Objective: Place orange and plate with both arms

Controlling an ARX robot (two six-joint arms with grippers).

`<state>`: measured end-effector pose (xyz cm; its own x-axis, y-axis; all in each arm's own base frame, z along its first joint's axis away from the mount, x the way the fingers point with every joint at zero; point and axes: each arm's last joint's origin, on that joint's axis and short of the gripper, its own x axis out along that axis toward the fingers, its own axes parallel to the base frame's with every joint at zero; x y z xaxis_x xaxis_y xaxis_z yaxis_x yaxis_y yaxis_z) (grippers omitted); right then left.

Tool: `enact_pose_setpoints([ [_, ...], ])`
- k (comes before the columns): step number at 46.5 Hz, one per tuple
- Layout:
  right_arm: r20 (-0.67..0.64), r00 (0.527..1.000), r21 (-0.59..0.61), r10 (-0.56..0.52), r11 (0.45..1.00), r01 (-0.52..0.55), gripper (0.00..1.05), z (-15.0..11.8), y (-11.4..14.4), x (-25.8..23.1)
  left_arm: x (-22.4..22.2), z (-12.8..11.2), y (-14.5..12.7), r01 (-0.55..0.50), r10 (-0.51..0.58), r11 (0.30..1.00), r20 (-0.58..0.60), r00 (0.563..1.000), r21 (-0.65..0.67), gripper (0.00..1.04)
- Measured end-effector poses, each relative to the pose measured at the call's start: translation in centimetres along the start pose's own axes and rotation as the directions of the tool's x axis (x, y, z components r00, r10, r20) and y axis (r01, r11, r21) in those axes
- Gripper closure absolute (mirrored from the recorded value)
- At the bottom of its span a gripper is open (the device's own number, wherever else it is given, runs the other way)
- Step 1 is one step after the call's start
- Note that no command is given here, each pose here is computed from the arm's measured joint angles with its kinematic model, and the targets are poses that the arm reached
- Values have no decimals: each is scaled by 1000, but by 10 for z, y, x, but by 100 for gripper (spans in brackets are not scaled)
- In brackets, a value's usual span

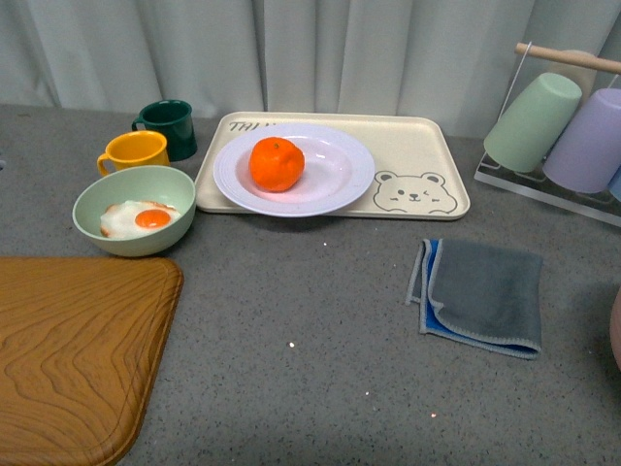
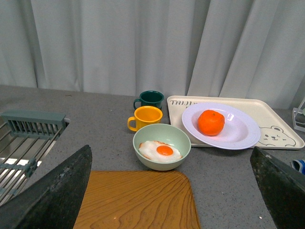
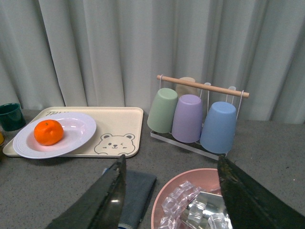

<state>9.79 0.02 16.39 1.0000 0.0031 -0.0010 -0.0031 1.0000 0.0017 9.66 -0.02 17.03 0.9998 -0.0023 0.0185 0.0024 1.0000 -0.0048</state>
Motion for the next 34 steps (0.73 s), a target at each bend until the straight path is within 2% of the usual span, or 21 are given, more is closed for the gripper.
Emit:
enact_pose_setpoints([
  [11,0,1000,2,0,1000,0,7,0,0,0,0,0,0,0,0,1000,0,1000,0,7],
  [14,0,1000,1,0,1000,0,10,0,0,0,0,0,0,0,0,1000,0,1000,0,7],
  [34,0,1000,1,0,1000,0,9,0,0,0,0,0,0,0,0,1000,0,1000,0,7],
])
